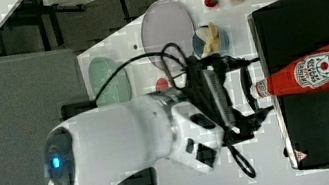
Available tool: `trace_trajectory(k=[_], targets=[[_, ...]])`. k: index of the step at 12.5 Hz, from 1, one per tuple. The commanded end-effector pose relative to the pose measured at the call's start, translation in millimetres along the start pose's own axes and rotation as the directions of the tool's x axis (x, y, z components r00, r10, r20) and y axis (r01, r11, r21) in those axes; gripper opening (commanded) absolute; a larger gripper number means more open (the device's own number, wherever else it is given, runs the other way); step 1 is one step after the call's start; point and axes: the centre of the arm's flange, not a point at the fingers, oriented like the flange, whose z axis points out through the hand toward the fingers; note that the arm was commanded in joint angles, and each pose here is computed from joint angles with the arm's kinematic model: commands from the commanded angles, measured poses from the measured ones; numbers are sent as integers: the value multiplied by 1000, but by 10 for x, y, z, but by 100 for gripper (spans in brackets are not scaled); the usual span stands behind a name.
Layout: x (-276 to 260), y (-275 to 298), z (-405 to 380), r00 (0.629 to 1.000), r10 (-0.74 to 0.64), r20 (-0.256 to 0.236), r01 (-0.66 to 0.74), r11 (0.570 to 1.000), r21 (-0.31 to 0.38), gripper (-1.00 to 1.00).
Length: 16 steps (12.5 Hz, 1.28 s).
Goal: Pick Ketchup from oven and place it on table.
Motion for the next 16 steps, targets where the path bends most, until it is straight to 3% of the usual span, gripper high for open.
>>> trace_trajectory(k=[1, 4, 9, 13, 14, 16], targets=[[210, -38, 281, 998, 64, 6, -64, 998, 6, 100], [469, -18, 556, 993, 115, -32, -115, 993, 11, 100], [590, -18, 976, 990, 136, -47, -138, 990, -30, 100], [568, -28, 1132, 985, 171, -11, -171, 985, -23, 100], [571, -28, 1126, 985, 171, -11, -171, 985, -22, 90], [571, -8, 1154, 985, 174, -7, -174, 984, -28, 42]])
